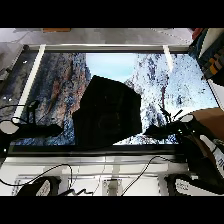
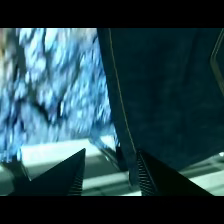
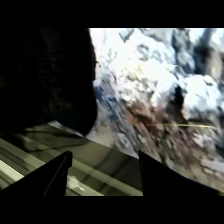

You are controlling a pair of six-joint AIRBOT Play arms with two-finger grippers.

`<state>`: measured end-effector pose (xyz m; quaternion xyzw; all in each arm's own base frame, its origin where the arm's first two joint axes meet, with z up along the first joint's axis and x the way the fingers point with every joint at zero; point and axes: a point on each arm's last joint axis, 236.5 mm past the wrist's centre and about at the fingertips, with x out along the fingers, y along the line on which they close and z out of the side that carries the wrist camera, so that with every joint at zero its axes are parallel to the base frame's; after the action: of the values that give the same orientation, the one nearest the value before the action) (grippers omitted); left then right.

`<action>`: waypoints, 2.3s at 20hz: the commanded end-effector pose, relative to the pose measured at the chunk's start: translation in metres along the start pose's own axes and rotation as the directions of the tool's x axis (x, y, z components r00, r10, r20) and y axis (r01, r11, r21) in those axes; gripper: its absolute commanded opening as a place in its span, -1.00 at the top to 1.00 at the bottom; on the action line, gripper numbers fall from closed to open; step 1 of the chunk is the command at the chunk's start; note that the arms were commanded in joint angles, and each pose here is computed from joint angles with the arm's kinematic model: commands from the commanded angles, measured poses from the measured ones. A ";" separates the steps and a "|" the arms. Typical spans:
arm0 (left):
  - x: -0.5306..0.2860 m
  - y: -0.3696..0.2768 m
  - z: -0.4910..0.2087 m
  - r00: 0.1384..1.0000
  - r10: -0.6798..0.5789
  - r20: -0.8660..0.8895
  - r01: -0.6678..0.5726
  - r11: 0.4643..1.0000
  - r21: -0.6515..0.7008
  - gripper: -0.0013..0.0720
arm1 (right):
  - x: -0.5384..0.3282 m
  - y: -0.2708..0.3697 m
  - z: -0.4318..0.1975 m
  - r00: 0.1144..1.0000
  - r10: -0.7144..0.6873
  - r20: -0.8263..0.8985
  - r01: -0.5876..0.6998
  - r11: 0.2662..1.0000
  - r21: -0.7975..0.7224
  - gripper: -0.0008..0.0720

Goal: Fold the clothes and pants, and hang the long-sleeved shirts on hangers.

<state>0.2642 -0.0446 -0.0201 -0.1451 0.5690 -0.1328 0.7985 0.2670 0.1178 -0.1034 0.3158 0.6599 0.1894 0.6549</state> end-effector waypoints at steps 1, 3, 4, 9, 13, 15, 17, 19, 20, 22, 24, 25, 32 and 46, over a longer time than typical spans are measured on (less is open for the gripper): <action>0.017 0.004 -0.021 0.994 -0.028 -0.101 0.021 0.998 -0.066 -0.27 | 0.012 0.018 0.020 0.988 0.132 0.078 -0.139 0.986 0.088 -0.40; 0.027 0.001 -0.031 0.984 -0.066 -0.164 0.048 0.993 -0.112 -0.32 | 0.013 0.019 0.027 0.984 0.144 0.103 -0.156 0.981 0.113 -0.40; 0.031 -0.002 -0.036 0.976 -0.094 -0.194 0.068 0.988 -0.135 -0.32 | 0.014 0.018 0.030 0.983 0.141 0.114 -0.154 0.981 0.119 -0.40; 0.047 0.000 -0.049 0.953 -0.133 -0.273 0.087 0.981 -0.174 -0.36 | 0.024 0.025 0.026 0.989 0.116 0.094 -0.123 0.990 0.069 -0.37; 0.051 0.003 -0.053 0.953 -0.128 -0.275 0.079 0.980 -0.182 -0.36 | 0.034 0.045 0.031 0.994 0.080 0.081 -0.075 0.996 -0.053 -0.16; 0.054 0.003 -0.061 0.948 -0.133 -0.289 0.082 0.980 -0.183 -0.36 | 0.033 0.050 0.032 0.994 0.079 0.074 -0.073 0.994 -0.078 0.82; 0.057 0.003 -0.069 0.944 -0.136 -0.302 0.084 0.980 -0.179 -0.36 | 0.032 0.052 0.032 0.994 0.083 0.070 -0.077 0.994 -0.081 0.90; 0.061 0.005 -0.077 0.942 -0.134 -0.309 0.077 0.979 -0.190 -0.36 | 0.032 0.053 0.028 0.994 0.090 0.056 -0.085 0.993 -0.082 0.90; 0.063 0.006 -0.082 0.939 -0.135 -0.315 0.074 0.978 -0.196 -0.36 | 0.032 0.054 0.026 0.994 0.094 0.047 -0.090 0.992 -0.083 0.90; 0.069 0.007 -0.088 0.941 -0.136 -0.311 0.073 0.976 -0.206 -0.36 | 0.032 0.056 0.024 0.994 0.099 0.038 -0.096 0.992 -0.082 0.90; 0.075 -0.001 -0.085 0.948 -0.176 -0.267 0.107 0.962 -0.251 -0.36 | 0.032 0.056 0.024 0.994 0.100 0.037 -0.096 0.992 -0.082 0.90; 0.078 -0.009 -0.082 0.947 -0.208 -0.243 0.144 0.956 -0.257 -0.36 | 0.032 0.056 0.024 0.994 0.100 0.037 -0.096 0.992 -0.082 0.90; 0.095 -0.029 -0.098 0.921 -0.276 -0.275 0.208 0.945 -0.251 -0.06 | 0.032 0.057 0.021 0.994 0.105 0.026 -0.103 0.991 -0.083 0.90; -0.130 -0.125 0.126 0.856 -0.274 0.439 0.094 0.916 0.389 0.94 | -0.126 0.232 0.024 0.915 0.347 0.206 -0.179 0.806 -0.564 0.90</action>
<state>0.3253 -0.1029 0.0598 -0.1471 0.4428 -0.2628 0.8445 0.3261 0.1935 0.0586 0.2543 0.5009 0.3705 0.7396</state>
